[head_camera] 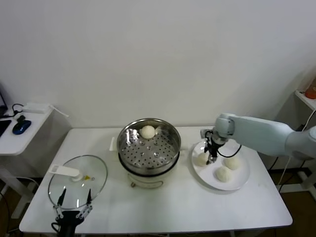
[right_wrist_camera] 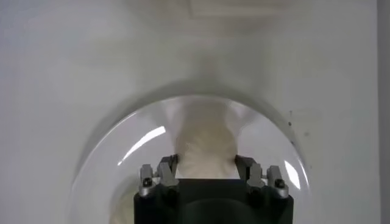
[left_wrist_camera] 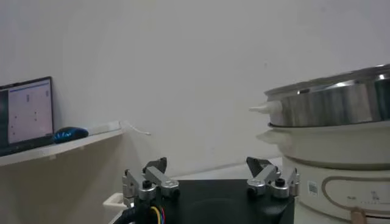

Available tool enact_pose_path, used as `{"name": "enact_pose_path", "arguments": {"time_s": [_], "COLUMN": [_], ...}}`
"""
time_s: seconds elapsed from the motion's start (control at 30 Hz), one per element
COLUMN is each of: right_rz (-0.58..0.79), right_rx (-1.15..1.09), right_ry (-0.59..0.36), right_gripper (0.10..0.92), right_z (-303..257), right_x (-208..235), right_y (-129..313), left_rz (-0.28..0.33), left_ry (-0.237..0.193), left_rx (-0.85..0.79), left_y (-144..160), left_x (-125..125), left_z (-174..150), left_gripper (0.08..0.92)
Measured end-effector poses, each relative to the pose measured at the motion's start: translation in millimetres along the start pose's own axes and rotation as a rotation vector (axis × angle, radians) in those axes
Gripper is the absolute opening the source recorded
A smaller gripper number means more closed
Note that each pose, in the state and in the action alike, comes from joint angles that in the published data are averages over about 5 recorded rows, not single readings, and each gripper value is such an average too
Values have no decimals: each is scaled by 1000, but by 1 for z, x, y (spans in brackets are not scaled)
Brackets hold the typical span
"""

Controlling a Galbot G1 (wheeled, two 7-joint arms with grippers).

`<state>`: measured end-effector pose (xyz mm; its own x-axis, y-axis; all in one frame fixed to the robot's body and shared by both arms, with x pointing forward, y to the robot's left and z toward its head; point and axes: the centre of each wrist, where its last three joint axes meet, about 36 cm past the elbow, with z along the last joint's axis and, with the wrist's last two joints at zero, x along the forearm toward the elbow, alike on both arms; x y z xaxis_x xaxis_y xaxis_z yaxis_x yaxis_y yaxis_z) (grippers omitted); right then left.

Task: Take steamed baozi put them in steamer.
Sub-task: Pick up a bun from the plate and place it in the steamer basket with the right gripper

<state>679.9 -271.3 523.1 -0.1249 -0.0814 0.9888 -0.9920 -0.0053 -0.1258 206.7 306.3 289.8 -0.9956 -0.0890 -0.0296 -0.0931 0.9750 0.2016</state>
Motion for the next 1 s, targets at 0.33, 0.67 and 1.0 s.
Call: {"name": "enact_pose_path", "arguments": {"time_s": [0.33,0.67,1.0], "right_rz": [35,89,76], "right_rx": [36,66,144], "right_ry": [-65,-170,-232], "right_gripper": [642,642,645], "right_z": [-27,-96,-206], "right_x": [138,230,210], "right_y": [-8,-6,1], "left_rz": [15,28,40], "left_ry": [5,-1,-4], "left_rx": [-9,-11,-23], "left_y": [0,-2,-1], "left_x": [-2,-8,-8], "left_z": [1,0,-3], "left_gripper": [823,823,823]}}
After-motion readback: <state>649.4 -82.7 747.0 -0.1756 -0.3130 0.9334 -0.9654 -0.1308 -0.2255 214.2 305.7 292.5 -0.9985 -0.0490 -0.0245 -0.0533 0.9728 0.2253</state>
